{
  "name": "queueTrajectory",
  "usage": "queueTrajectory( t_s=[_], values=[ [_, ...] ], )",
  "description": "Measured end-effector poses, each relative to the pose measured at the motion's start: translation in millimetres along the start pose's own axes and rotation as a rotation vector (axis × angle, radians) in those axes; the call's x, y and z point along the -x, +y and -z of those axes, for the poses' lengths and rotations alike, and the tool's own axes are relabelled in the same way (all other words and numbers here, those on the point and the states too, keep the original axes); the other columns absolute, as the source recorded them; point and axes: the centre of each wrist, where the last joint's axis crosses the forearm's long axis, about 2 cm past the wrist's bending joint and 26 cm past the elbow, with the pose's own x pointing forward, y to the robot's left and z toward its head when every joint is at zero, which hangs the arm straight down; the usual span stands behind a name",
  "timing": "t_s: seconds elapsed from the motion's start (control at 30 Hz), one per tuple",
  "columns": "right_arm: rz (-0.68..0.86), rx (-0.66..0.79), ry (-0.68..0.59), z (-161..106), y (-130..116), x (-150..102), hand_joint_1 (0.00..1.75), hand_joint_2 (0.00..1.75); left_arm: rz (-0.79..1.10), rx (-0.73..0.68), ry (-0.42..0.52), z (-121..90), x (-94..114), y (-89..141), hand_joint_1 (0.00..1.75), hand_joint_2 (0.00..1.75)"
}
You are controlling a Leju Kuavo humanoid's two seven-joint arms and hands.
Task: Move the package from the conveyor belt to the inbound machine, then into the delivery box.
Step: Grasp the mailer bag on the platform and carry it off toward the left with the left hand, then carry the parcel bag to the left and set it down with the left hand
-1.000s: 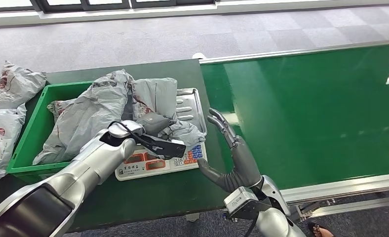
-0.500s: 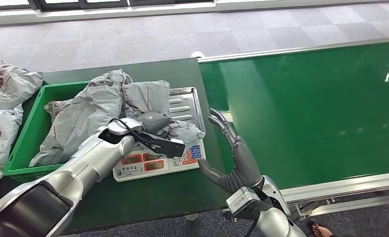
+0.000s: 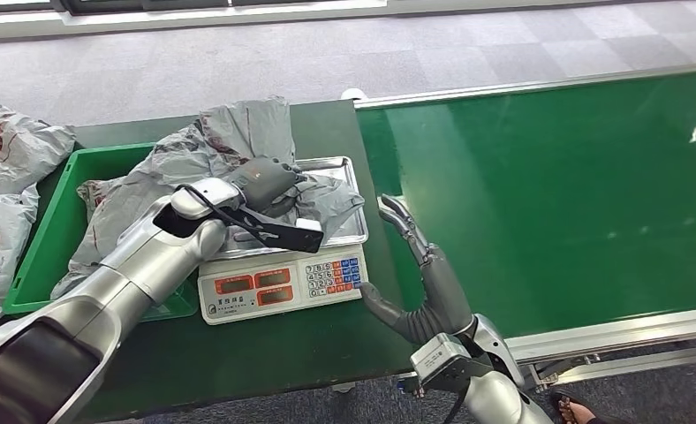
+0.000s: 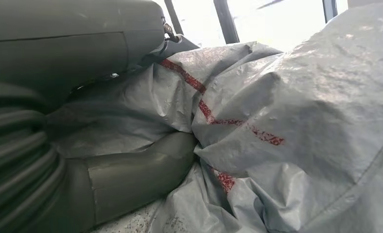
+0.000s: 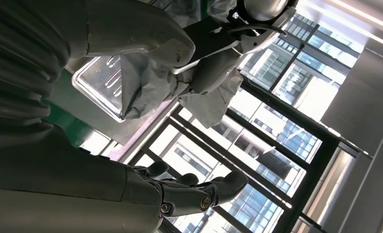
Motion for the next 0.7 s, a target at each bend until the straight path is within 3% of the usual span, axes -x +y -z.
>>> queueTrajectory(
  t_s=[0.13, 0.33, 0.53, 0.7],
  values=[
    [-0.004, 0.006, 0.024, -14.3, 6.6, -0.6, 0.0, 1.75, 0.127, -0.206, -0.021, -3.3, -5.3, 52.9, 1.75, 1.75],
    [-0.012, 0.014, 0.036, -24.5, 11.5, -8.6, 0.0, 1.75, 0.196, -0.357, -0.086, -16.6, -21.6, 137.7, 1.75, 1.75],
    [-0.012, 0.018, 0.033, -25.0, 11.6, -13.3, 0.0, 1.75, 0.158, -0.436, -0.167, -24.1, -45.5, 174.9, 1.75, 1.75],
    [-0.016, 0.016, 0.045, -24.9, 11.4, -14.8, 0.0, 1.75, 0.172, -0.488, -0.08, -28.8, -41.1, 202.9, 1.75, 1.75]
  ],
)
